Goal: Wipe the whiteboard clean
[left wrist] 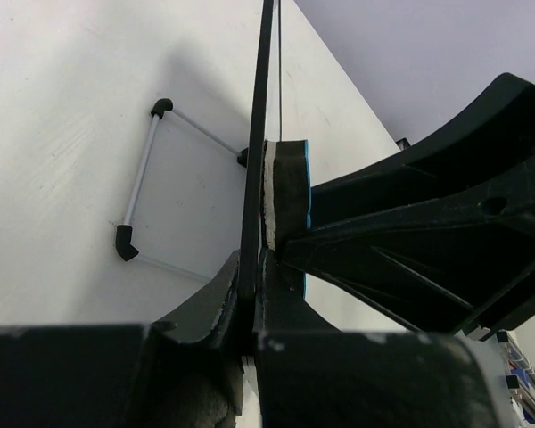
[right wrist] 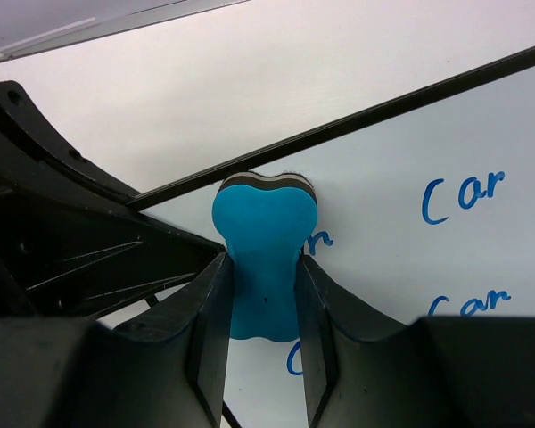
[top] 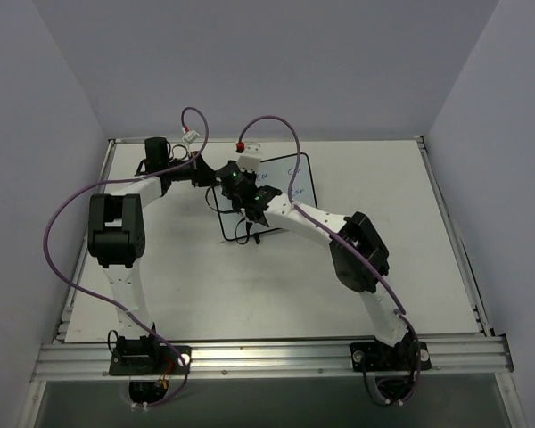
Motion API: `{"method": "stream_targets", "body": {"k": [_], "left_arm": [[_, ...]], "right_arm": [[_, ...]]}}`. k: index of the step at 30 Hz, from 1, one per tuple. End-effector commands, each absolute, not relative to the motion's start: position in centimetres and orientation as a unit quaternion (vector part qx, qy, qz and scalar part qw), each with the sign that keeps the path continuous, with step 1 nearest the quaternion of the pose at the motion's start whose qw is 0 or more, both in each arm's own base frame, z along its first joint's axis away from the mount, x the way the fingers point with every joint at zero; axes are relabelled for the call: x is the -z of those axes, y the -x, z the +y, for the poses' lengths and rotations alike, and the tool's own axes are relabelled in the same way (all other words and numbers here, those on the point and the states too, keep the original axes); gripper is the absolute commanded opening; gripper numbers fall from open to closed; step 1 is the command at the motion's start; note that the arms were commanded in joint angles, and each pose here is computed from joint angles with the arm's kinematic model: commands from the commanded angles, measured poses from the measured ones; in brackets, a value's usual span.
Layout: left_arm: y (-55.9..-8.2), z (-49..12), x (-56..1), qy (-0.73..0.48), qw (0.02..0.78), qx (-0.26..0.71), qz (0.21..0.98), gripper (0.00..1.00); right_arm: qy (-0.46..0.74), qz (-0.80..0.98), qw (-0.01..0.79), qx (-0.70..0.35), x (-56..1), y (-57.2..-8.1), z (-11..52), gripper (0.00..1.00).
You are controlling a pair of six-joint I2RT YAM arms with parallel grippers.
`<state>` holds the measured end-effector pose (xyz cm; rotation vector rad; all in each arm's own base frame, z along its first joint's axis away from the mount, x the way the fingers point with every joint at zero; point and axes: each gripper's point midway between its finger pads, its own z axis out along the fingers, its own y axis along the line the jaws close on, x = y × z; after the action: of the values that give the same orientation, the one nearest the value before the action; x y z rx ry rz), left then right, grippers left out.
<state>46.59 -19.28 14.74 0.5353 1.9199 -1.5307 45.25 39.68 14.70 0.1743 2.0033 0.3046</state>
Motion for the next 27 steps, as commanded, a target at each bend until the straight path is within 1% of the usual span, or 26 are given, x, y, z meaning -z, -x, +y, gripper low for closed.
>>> {"method": "stream_targets", "body": {"k": [1,6,14,21,24,27], "left_arm": [[-46.5,-20.0,-15.6,-0.254,0.354,0.552,0.711,0.02],[-46.3,-20.2,-15.7,-0.258,0.352,0.555,0.708,0.02],[-46.1,-20.2,-16.0,-0.264,0.355,0.555,0.704,0.02],[-45.8,-20.2,-16.3,-0.269,0.358,0.556,0.701,0.02],[-45.7,-20.2,-16.3,-0.269,0.357,0.557,0.700,0.02],[-45.7,-20.2,-16.1,-0.268,0.356,0.557,0.701,0.02]], "right_arm": [[-0.109,0.837,0.528,-0.089,-13.1,-47.6,35.8,0.00],[-0.125,0.836,0.531,-0.061,-12.9,-48.9,33.4,0.00],[-0.135,0.835,0.532,-0.039,-12.8,-49.5,32.2,0.00],[-0.147,0.833,0.533,-0.036,-14.1,-51.5,30.4,0.00],[-0.144,0.841,0.521,-0.029,-13.7,-51.9,29.2,0.00],[-0.139,0.844,0.517,-0.037,-13.6,-51.9,29.5,0.00]]}}
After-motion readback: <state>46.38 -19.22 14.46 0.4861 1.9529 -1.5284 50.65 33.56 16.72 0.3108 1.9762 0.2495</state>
